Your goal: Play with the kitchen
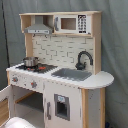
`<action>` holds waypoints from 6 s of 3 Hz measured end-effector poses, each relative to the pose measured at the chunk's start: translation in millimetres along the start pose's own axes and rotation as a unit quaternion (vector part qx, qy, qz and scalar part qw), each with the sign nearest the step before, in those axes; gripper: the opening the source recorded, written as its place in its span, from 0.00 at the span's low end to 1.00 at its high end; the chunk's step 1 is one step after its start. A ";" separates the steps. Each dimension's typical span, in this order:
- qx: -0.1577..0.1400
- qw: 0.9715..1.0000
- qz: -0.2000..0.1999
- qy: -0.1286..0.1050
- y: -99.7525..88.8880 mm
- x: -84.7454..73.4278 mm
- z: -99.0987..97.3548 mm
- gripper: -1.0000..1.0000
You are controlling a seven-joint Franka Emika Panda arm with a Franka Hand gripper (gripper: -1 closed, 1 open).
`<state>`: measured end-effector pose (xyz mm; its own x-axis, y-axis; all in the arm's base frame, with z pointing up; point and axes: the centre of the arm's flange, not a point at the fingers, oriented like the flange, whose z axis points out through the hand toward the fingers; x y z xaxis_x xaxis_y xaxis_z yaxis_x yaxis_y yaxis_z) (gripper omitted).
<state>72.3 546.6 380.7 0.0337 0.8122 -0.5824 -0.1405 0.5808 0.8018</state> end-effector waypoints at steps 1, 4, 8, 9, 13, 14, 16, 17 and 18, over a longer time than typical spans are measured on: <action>-0.002 1.000 -0.010 -0.003 28.4 -24.5 5.1 1.00; 0.009 0.999 -0.050 0.004 84.8 -91.9 28.8 1.00; 0.077 0.991 -0.102 -0.037 63.0 -198.1 131.9 1.00; 0.083 0.989 -0.111 -0.046 54.0 -227.0 153.8 1.00; 0.063 0.991 -0.097 -0.063 46.0 -336.9 231.0 1.00; 0.058 0.992 -0.091 -0.060 39.3 -353.0 250.4 1.00; 0.046 0.995 -0.075 -0.056 37.2 -380.8 292.7 1.00; 0.040 0.995 -0.069 -0.056 46.1 -390.3 312.2 1.00; 0.051 0.996 -0.061 -0.050 41.1 -395.8 336.7 1.00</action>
<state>386.3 267.5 689.2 0.1425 0.7343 -0.6636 -0.0280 0.6732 0.7389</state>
